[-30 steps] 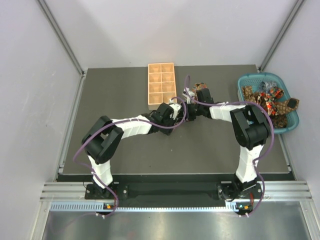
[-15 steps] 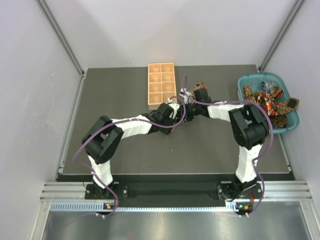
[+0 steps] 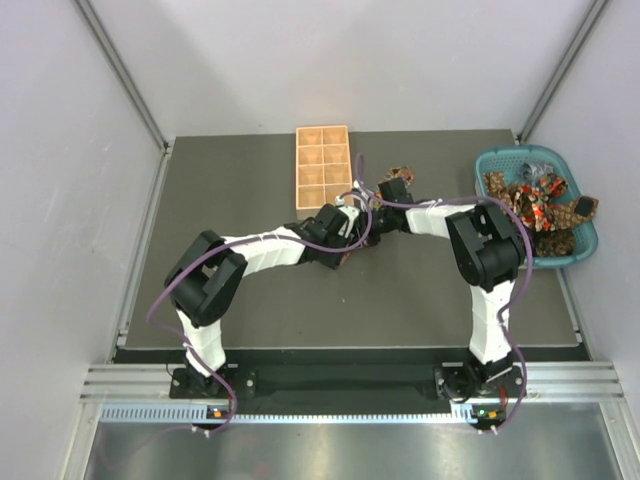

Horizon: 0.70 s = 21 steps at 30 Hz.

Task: Roll the ties
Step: Roll the tie

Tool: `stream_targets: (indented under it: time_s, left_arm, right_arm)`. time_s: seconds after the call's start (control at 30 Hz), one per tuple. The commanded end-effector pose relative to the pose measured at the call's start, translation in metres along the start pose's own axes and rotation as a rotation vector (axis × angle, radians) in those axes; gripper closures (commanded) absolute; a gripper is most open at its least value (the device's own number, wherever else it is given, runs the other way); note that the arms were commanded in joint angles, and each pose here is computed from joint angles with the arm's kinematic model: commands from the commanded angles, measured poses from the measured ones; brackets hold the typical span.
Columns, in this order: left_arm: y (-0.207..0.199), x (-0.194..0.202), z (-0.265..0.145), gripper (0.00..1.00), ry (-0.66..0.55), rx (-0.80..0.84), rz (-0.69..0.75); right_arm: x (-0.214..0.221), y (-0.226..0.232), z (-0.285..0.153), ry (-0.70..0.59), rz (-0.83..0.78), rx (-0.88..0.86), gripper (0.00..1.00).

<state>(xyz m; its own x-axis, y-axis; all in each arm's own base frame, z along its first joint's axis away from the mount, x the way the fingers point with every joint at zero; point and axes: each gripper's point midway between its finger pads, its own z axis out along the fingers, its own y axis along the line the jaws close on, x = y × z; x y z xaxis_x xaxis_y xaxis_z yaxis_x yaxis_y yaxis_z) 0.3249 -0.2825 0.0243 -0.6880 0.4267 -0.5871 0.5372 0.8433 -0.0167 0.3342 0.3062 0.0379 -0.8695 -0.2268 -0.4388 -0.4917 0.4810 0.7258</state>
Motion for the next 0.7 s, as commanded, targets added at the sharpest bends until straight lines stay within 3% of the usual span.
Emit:
stream_targets:
  time_s: [0.0, 0.13, 0.27, 0.67]
  left_arm:
    - [0.012, 0.037, -0.004, 0.57, 0.155, -0.034, 0.030]
    - [0.008, 0.021, -0.011, 0.39, 0.117, -0.015, 0.026]
    - [0.007, 0.005, -0.019, 0.28, 0.086, -0.010, 0.025]
    - [-0.012, -0.031, -0.014, 0.26, 0.033, 0.100, 0.033]
  right_arm:
    - [-0.002, -0.004, 0.007, 0.015, -0.037, 0.017, 0.75]
    - [-0.001, -0.004, 0.006, 0.018, -0.035, 0.018, 0.79]
    - [0.000, -0.004, 0.006, 0.020, -0.039, 0.018, 0.80]
    - [0.000, -0.004, 0.005, 0.021, -0.040, 0.014, 0.81]
